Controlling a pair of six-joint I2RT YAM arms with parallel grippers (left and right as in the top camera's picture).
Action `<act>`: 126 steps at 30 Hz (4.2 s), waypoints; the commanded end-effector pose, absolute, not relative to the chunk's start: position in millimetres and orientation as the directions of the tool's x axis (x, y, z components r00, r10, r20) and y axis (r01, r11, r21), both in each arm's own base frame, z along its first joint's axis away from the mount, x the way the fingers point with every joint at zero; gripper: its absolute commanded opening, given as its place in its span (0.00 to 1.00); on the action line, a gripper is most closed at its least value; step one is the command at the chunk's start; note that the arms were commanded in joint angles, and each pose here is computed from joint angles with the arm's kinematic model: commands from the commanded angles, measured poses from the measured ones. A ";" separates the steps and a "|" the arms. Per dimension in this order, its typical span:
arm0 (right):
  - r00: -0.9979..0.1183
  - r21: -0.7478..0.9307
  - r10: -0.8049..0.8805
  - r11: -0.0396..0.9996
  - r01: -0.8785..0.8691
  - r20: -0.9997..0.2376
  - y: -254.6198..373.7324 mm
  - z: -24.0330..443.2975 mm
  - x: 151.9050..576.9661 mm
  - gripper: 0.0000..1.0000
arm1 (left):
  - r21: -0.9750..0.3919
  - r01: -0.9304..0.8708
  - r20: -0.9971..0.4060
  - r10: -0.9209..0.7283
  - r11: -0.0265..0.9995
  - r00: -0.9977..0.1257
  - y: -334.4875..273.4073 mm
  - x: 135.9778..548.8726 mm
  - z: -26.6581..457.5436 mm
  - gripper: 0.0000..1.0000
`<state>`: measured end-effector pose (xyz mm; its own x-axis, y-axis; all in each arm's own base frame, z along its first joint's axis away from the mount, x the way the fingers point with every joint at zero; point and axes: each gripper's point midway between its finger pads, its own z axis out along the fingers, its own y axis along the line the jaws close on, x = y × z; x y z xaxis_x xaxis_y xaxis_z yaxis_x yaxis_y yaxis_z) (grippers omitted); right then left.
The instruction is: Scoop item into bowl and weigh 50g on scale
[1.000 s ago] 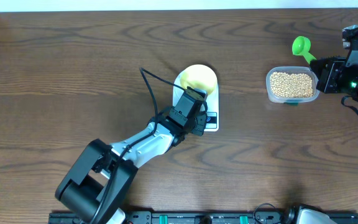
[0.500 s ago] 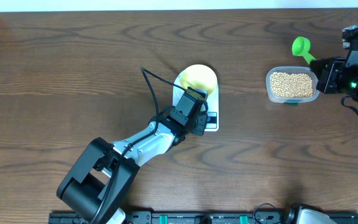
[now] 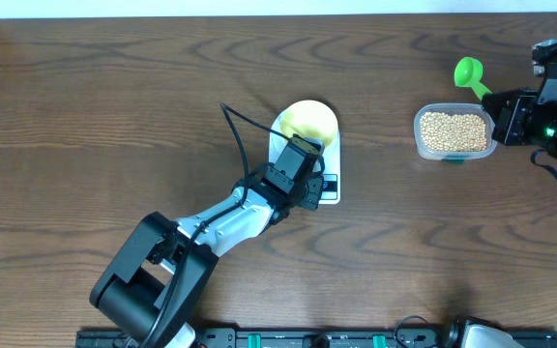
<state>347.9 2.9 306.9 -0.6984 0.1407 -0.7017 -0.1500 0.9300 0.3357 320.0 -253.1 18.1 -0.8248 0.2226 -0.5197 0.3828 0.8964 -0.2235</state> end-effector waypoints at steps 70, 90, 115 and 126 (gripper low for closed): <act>-0.805 0.369 0.131 0.922 -0.115 -0.578 10.6 281.3 318.0 0.01 | -0.033 0.227 -0.633 0.155 0.973 -0.758 -169.0 297.8 129.1 0.07; -0.745 0.207 0.112 0.978 -0.036 -0.657 -23.1 286.9 339.0 0.01 | -0.047 0.114 -0.657 0.056 0.992 -0.752 -136.7 321.0 134.3 0.34; -0.725 0.281 0.197 0.960 0.004 -0.660 -19.5 293.3 344.8 0.02 | -0.578 0.266 -0.491 -0.068 0.771 -0.869 -229.1 287.1 156.7 0.07; -0.730 0.412 0.275 0.911 -0.009 -0.625 -1.1 299.1 343.8 0.02 | -0.475 0.334 -0.489 0.072 0.814 -0.870 -230.0 270.5 132.4 0.07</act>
